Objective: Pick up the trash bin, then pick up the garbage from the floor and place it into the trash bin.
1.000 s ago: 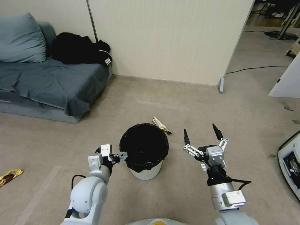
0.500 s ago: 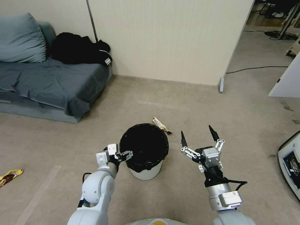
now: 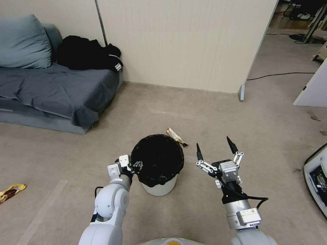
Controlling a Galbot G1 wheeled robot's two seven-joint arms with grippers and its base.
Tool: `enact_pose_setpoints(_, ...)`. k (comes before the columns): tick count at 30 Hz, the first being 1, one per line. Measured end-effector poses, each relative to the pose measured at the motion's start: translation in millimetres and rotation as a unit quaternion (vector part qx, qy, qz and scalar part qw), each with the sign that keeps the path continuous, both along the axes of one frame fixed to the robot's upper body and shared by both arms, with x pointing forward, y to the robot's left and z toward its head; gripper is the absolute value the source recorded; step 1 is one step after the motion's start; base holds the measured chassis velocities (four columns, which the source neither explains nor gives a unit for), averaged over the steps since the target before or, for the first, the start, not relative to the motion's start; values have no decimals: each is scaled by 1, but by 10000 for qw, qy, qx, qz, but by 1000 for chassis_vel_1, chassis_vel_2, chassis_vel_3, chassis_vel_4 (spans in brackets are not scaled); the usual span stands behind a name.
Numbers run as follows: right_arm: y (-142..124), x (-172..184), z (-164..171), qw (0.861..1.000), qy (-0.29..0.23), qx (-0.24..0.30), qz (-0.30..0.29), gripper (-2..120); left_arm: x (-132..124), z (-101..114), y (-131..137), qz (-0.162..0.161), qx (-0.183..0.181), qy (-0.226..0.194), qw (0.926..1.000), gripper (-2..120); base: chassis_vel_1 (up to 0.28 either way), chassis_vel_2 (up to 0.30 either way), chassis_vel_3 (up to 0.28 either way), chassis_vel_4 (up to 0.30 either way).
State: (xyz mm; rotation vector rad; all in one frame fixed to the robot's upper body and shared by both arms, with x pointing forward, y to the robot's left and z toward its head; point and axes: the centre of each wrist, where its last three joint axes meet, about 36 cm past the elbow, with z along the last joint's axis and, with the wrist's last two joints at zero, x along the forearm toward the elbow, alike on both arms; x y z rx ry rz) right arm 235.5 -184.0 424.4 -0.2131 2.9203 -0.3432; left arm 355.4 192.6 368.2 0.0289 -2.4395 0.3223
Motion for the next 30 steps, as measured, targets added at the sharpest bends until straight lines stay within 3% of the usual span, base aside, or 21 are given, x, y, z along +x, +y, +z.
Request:
enact_pose_setpoints(6, -3, 3, 1, 9997, -180, -177, 44, 100, -5, -4, -3, 26, 1, 84, 10000, 11, 0, 0, 0, 0)
enact_pose_setpoints(10, 0, 4, 1, 9997, -230, -77, 80, 100, -9, -7, -4, 49, 13, 148, 9999, 3, 0, 0, 0, 0)
enact_pose_setpoints(16, 2, 4, 3, 9996, -281, 36, 47, 100, -16, -10, -5, 65, 39, 216, 9997, 3, 0, 0, 0, 0)
enact_pose_setpoints(24, 4, 7, 6, 9990, -377, 197, -154, 100, -35, 3, -3, 134, 214, 150, 9996, 3, 0, 0, 0, 0)
enact_pose_setpoints(28, 6, 9, 5, 9987, -411, 239, -185, 100, -47, 19, 2, 191, 319, 12, 9993, 2, 0, 0, 0, 0)
enact_pose_setpoints(30, 7, 11, 4, 9986, -433, 249, -186, 100, -58, 43, 9, 289, 501, -288, 9979, 0, 0, 0, 0, 0)
